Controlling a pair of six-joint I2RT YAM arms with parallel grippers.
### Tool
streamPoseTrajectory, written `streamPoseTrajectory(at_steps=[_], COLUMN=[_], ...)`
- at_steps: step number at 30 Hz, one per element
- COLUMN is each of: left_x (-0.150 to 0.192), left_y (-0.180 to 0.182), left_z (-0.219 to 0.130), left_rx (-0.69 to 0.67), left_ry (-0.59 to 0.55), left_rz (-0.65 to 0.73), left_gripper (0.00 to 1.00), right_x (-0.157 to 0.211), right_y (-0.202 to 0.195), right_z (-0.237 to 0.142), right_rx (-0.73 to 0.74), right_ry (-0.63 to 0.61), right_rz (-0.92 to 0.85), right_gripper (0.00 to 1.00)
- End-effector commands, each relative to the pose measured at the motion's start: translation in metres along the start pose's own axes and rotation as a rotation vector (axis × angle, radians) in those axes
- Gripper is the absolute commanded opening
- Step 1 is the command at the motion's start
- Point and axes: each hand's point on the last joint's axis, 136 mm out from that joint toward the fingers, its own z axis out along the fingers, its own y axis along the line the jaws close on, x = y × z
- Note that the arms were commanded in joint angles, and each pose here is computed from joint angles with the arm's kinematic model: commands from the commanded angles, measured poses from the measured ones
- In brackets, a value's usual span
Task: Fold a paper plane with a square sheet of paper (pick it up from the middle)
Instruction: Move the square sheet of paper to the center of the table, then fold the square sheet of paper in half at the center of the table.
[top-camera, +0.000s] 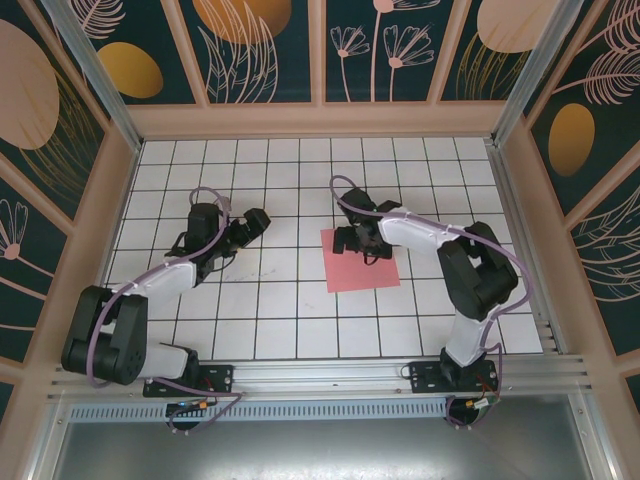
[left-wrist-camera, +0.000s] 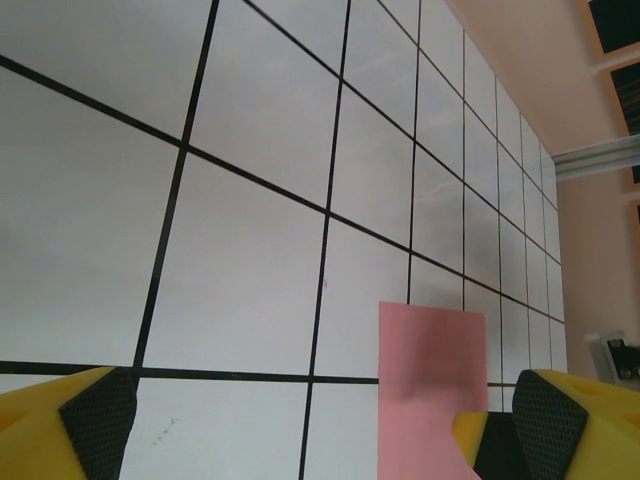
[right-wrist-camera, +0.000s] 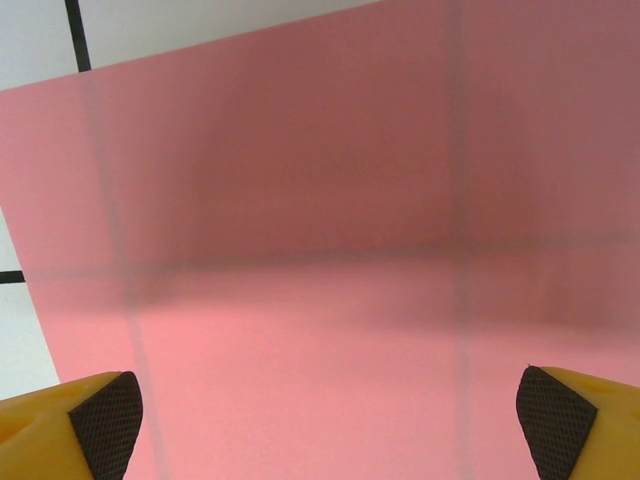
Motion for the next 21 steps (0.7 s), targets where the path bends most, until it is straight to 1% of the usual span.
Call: streamPoseTrajectory(at_steps=[1, 6, 11, 18, 21], left_x=[-0.007, -0.003, -0.002, -0.001, 0.0], left_y=[-0.01, -0.008, -0.007, -0.007, -0.007], left_z=[0.005, 0.009, 0.01, 0.011, 0.01], left_rx=[0.02, 0.012, 0.005, 0.009, 0.008], left_ry=[-0.017, -0.003, 0.002, 0.007, 0.008], left_rz=[-0.001, -0.006, -0.009, -0.017, -0.021], left_gripper=[0.98, 0.98, 0.99, 0.99, 0.98], right_x=[0.013, 0.017, 0.029, 0.044, 0.047], right_y=[-0.001, 0.0, -0.002, -0.014, -0.019], right_z=[0.008, 0.017, 0.029, 0.045, 0.051], right_rx=[0.04, 0.046, 0.043, 0.084, 0.09], right_ry=[0.067, 0.093, 0.136, 0.176, 0.186], right_rz=[-0.082, -0.081, -0.066, -0.061, -0.052], right_gripper=[0.99, 0.99, 0.99, 0.97, 0.95])
